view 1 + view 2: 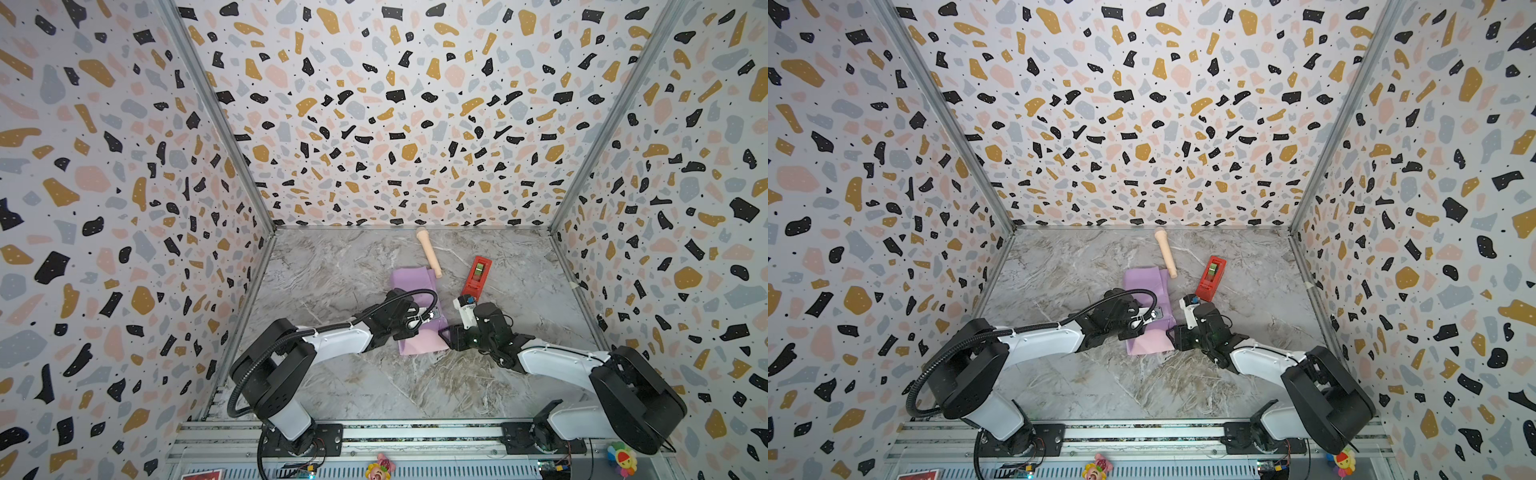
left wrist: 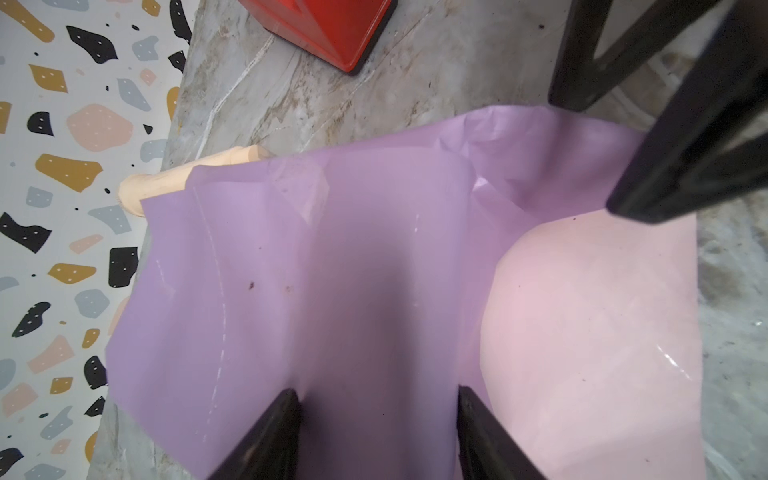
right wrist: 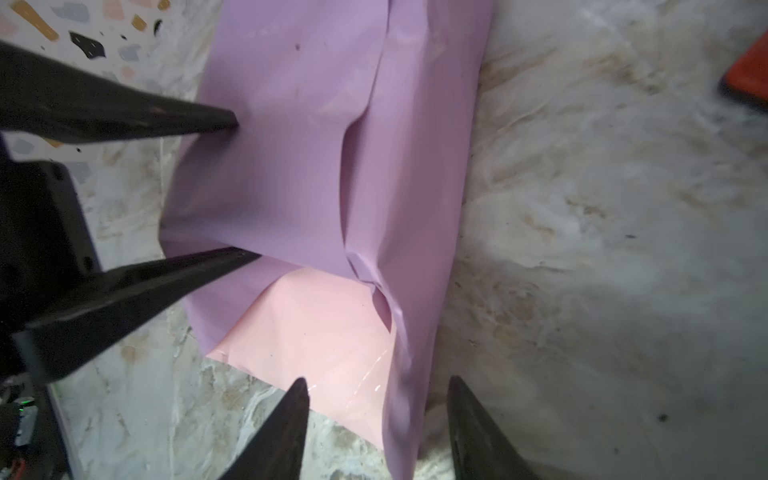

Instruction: Wrap the gift box in paper

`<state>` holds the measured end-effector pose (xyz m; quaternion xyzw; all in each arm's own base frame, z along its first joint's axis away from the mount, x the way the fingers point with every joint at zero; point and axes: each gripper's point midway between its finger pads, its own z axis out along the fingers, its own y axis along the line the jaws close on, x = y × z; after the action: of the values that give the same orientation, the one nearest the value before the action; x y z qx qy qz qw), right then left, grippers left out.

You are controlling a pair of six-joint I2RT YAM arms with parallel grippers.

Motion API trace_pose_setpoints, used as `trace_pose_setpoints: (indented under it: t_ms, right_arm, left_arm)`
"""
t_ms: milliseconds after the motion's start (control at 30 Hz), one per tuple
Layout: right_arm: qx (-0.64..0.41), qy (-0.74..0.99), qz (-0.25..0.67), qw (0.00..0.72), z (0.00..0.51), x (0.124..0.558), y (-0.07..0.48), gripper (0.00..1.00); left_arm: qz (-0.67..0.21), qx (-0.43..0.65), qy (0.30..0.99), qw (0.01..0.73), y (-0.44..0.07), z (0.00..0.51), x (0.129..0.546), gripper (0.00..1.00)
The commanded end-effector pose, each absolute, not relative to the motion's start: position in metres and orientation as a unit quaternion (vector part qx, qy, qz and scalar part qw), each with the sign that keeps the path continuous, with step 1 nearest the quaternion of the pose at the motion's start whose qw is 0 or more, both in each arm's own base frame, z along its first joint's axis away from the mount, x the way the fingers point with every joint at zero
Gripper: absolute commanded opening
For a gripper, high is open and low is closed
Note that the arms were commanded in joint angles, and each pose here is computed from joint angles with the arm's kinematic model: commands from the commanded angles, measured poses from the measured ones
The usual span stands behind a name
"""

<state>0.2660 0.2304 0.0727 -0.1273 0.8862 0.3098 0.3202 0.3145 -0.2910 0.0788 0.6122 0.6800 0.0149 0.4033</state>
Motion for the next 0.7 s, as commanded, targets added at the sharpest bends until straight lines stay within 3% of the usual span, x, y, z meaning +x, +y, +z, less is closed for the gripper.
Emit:
trace_pose_setpoints:
  t_ms: [0,300,667]
  right_arm:
    - [-0.11,0.885,0.315,0.324,0.078,0.267,0.213,0.52]
    - [-0.073,0.899,0.28,0.328,0.069,0.308,0.205,0.28]
    - [-0.102,0.887,0.319,0.318,0.069,0.319,0.231,0.2]
  left_arm:
    - [0.029,0.611,0.684,0.397,-0.284,0.068,0.315,0.58]
    - [0.038,0.616,0.683,0.391,-0.282,0.064,0.313,0.59]
    - [0.038,0.619,0.682,0.388,-0.283,0.061,0.312,0.59]
